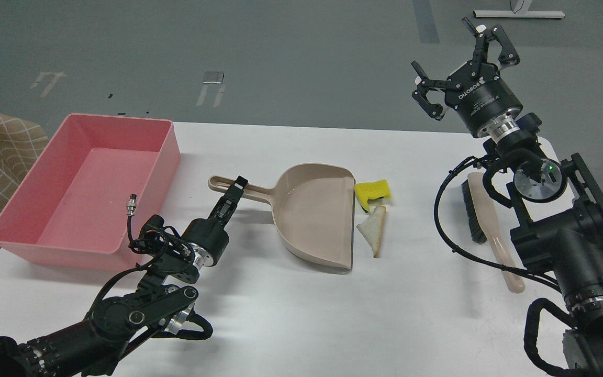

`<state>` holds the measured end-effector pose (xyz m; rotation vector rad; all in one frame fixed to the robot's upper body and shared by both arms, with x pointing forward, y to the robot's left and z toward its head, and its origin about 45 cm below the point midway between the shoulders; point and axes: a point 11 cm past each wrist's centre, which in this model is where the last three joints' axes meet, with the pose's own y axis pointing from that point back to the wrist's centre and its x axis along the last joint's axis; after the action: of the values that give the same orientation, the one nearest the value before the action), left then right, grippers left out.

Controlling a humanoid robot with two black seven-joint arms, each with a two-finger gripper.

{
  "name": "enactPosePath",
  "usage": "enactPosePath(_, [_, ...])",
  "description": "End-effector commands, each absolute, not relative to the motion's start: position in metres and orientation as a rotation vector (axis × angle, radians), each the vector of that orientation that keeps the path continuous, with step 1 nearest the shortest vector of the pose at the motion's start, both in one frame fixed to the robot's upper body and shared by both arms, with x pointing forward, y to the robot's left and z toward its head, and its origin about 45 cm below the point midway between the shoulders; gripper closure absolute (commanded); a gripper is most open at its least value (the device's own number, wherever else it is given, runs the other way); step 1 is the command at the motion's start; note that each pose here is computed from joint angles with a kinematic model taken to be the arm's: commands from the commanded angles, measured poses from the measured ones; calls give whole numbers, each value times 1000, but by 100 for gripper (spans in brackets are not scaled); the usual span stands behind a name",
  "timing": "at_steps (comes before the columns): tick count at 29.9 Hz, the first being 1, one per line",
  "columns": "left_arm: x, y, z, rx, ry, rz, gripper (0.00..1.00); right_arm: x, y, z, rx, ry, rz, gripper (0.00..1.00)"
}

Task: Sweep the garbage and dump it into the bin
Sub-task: 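Close the left gripper on the dustpan handle, then move the right gripper down to the wooden brush handle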

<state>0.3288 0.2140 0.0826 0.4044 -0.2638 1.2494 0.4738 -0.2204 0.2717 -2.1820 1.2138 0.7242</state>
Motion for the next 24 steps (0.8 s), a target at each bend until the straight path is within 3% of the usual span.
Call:
enactPosePath(1, [328,208,83,411,-283,1209,100,473,-208,273,-2237,1191,715,0])
enactPosePath(10, [326,205,83,432,-311,1163,100,471,-207,273,-2529,1236,601,0])
enactPosePath(24, [337,223,92,456,-348,1180,100,474,-272,317,-3102,1463,65,0])
